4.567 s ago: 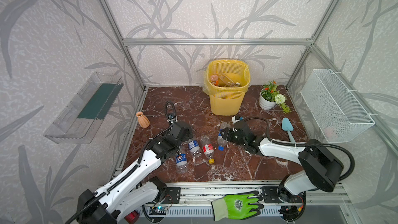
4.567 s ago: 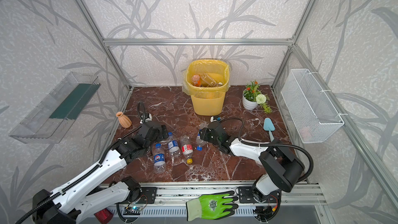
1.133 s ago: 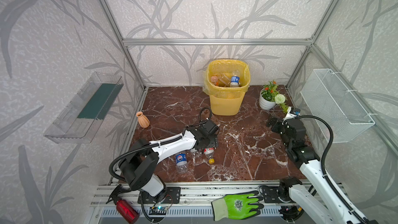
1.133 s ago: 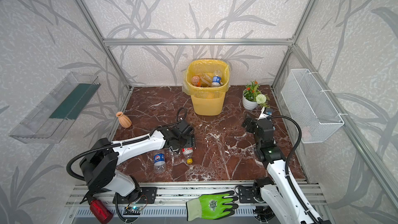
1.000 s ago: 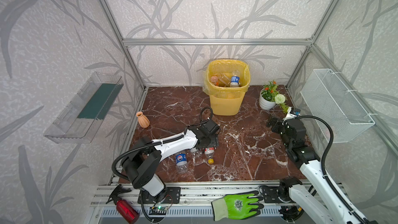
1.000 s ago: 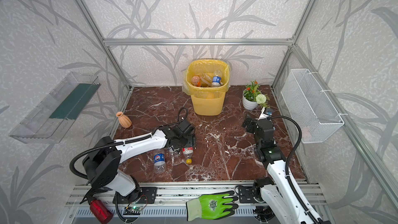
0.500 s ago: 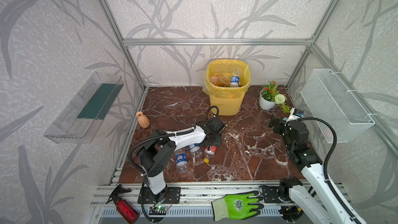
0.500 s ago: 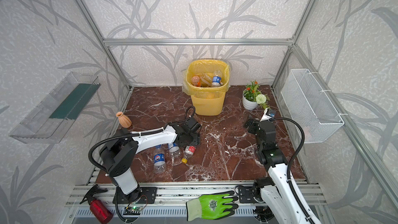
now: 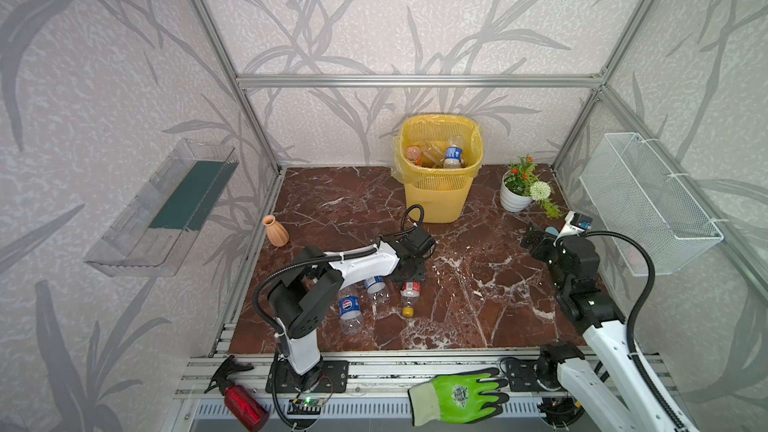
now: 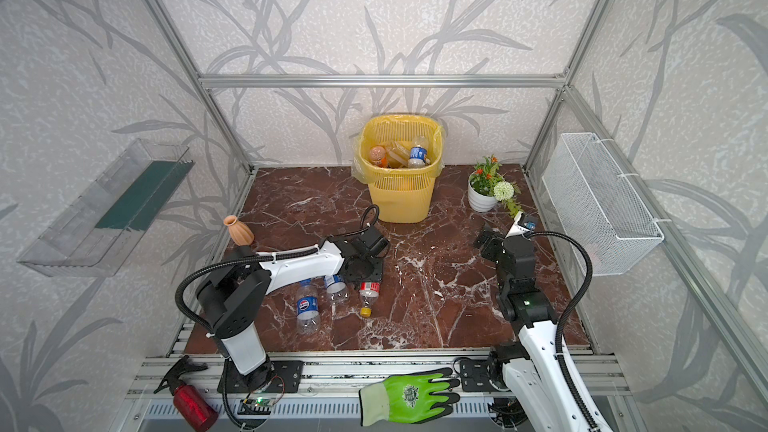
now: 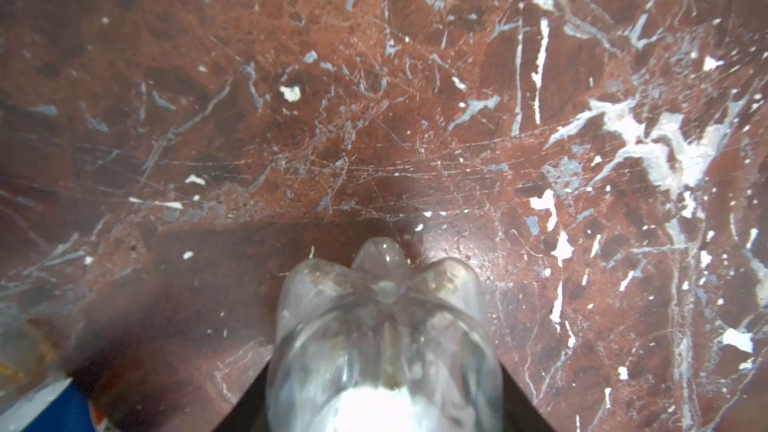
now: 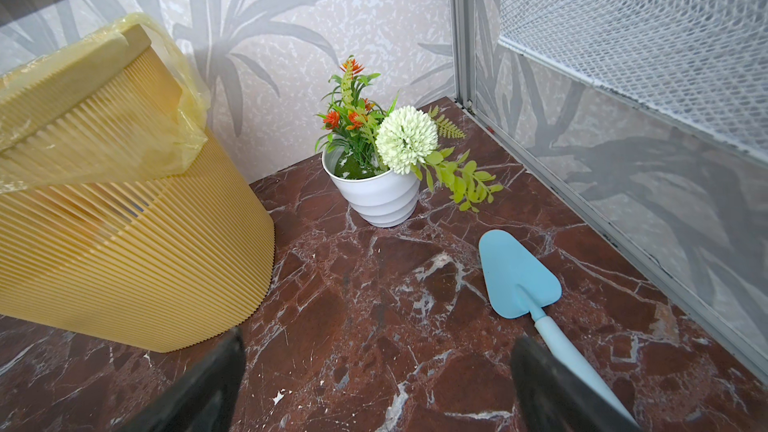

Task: Throw the plastic bottles in the bin
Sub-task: 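Lift the red-labelled bottle with the left gripper and drop it into the bin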

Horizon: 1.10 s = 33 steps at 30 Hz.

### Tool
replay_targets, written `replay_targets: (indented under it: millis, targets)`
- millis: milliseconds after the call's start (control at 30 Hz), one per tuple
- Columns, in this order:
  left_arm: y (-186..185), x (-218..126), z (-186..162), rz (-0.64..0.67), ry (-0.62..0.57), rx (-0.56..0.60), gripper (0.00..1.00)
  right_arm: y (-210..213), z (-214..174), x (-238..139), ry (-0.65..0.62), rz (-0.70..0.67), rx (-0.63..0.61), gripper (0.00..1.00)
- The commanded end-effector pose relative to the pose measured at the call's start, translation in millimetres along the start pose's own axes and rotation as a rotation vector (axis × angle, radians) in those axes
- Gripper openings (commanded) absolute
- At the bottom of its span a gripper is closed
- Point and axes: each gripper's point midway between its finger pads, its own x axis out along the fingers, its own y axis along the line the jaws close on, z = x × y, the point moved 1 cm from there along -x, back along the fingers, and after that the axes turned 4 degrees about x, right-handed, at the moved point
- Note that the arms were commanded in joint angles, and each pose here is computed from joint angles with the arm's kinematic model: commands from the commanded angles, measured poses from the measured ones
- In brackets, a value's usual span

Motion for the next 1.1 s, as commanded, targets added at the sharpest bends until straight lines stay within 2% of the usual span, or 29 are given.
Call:
replay_targets:
  millis: [0, 100, 200, 267, 400, 467, 533, 633, 733, 800, 967, 1033, 1067]
  targets:
    - [-18.9, -33.2, 25.1, -0.083, -0.108, 0.011, 0.49, -7.6, -3.1, -1.6, -0.002, -0.027, 0.019, 0.99]
    - [-30.1, -71.5, 48.0, -0.153, -0.222, 0.015, 0.48, -8.2, -2.2, -1.8, -0.009, -0.028, 0.024, 0.99]
    - [-34.5, -136.8, 80.7, -0.197, -0.416, 0.032, 0.49, -8.8, -0.8, -1.5, -0.017, -0.031, 0.026, 0.99]
    - [-29.0, -193.3, 102.6, -0.196, -0.586, 0.055, 0.49, -9.1, 1.3, -1.6, -0.025, -0.034, 0.027, 0.99]
    - [-7.1, -329.8, 133.0, -0.17, -1.011, 0.115, 0.51, -8.8, 4.5, -1.4, -0.039, -0.033, 0.029, 0.99]
    - [3.2, -392.2, 136.8, -0.171, -1.212, 0.135, 0.51, -8.2, 5.9, -1.4, -0.045, -0.029, 0.031, 0.99]
    - [6.8, -451.8, 132.5, -0.185, -1.412, 0.206, 0.51, -7.1, 7.1, -1.5, -0.05, -0.024, 0.033, 0.99]
    - [2.0, -506.5, 126.4, -0.206, -1.618, 0.299, 0.5, -5.4, 11.5, -3.5, -0.065, -0.015, 0.034, 0.99]
    - [-16.5, -528.7, 133.8, -0.231, -1.728, 0.372, 0.5, -3.5, 16.0, -6.0, -0.076, -0.006, 0.03, 0.99]
    - [-31.1, -523.6, 154.6, -0.235, -1.722, 0.376, 0.5, -2.7, 17.9, -8.0, -0.079, -0.002, 0.027, 0.99]
    - [-66.4, -457.5, 242.0, -0.299, -1.536, 0.338, 0.53, -3.4, 19.9, -14.1, -0.085, 0.003, 0.028, 0.99]
    - [-74.3, -417.1, 279.6, -0.313, -1.432, 0.296, 0.68, -5.5, 19.9, -17.1, -0.088, -0.003, 0.027, 0.99]
    - [-78.1, -400.9, 293.6, -0.326, -1.395, 0.279, 0.71, -6.0, 20.0, -18.6, -0.089, -0.003, 0.025, 0.99]
